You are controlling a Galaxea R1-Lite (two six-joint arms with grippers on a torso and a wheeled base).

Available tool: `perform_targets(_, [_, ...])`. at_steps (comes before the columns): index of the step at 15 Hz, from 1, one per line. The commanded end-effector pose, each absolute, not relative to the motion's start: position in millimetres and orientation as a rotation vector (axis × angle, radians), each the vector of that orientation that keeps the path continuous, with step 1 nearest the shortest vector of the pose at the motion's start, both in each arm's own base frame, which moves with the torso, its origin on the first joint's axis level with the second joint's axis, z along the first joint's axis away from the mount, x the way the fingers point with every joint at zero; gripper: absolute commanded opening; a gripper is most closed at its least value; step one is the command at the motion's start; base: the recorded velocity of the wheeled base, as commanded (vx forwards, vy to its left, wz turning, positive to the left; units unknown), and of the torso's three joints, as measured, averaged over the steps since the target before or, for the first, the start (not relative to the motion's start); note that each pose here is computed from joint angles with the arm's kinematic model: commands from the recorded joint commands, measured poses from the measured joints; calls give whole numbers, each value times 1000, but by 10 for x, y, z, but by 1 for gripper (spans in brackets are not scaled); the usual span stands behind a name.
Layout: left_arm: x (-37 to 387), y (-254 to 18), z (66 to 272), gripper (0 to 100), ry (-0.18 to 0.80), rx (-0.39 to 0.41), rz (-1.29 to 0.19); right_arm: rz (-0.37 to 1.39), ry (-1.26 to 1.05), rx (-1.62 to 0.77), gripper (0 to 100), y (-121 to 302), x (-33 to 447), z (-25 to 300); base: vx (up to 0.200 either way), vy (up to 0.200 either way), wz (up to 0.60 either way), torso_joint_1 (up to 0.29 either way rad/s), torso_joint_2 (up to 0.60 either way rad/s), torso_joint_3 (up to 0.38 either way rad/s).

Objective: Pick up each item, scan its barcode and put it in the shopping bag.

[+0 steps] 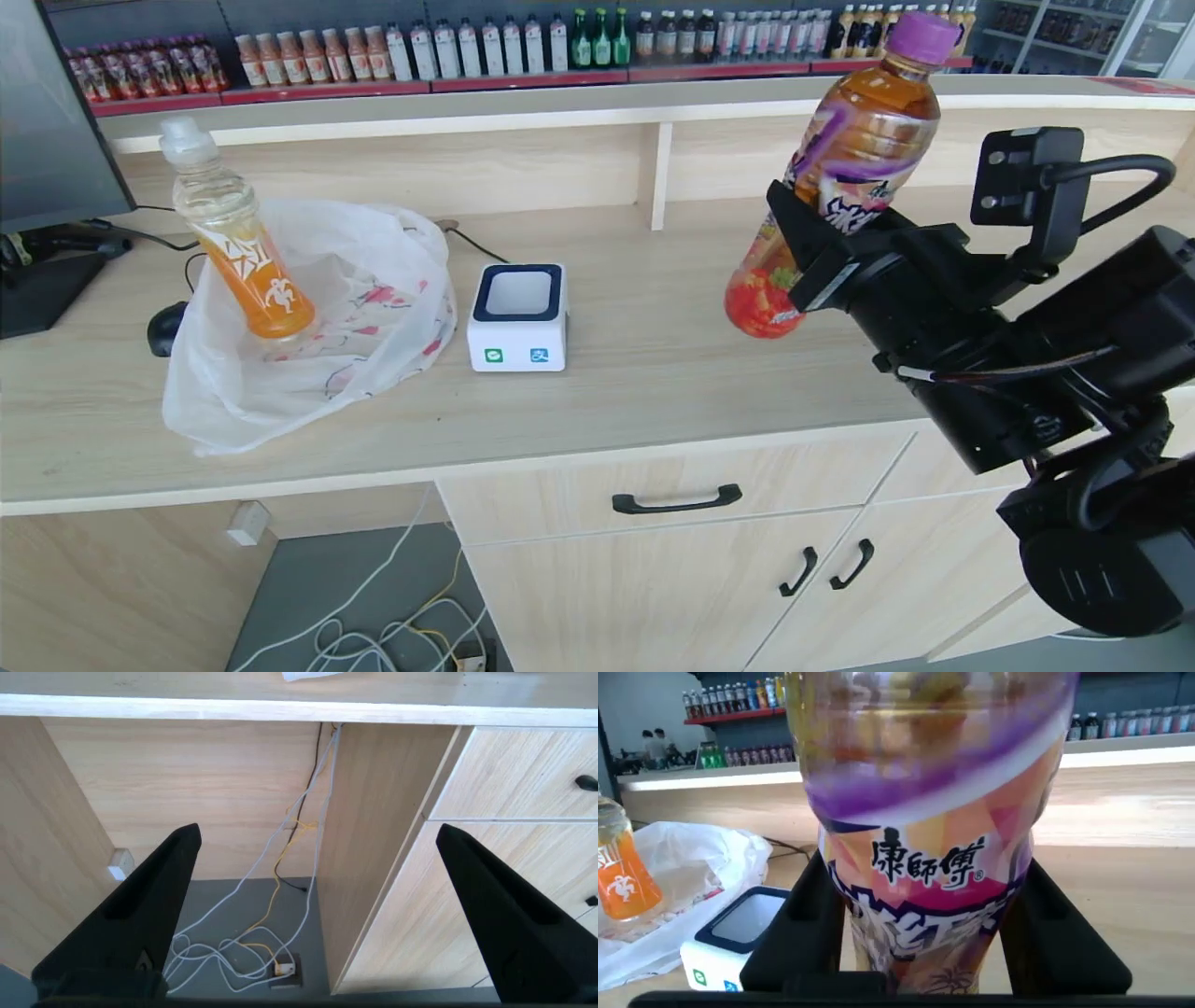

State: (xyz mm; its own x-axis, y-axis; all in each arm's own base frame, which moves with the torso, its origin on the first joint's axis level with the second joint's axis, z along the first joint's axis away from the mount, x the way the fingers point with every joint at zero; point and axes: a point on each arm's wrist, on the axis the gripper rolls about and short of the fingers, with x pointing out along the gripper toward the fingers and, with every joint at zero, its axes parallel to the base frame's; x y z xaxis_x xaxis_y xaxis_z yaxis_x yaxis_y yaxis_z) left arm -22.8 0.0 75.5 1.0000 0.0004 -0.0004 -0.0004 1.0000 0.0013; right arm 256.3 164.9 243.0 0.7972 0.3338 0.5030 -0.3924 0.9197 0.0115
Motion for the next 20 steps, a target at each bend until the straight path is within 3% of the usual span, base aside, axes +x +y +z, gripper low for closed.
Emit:
perform_targets(1, [-227,0,755,100,2,2,0,394,-524,120,0,1656,2559,2458,0,200,0,12,7,2])
perform_targets(4, [-227,0,755,100,2,2,0,390,-572,141,0,1670,2573,2591,0,200,0,7,1,1])
perform_targets(12, [-228,0,753,100,2,5,0,396,-550,145,0,1690,2610,2547,0,200,0,2,4,1])
perform_targets(20, [-227,0,754,100,3,5,0,428,-508,249,0,1793,2758,2461,0,0,0,0,0,0])
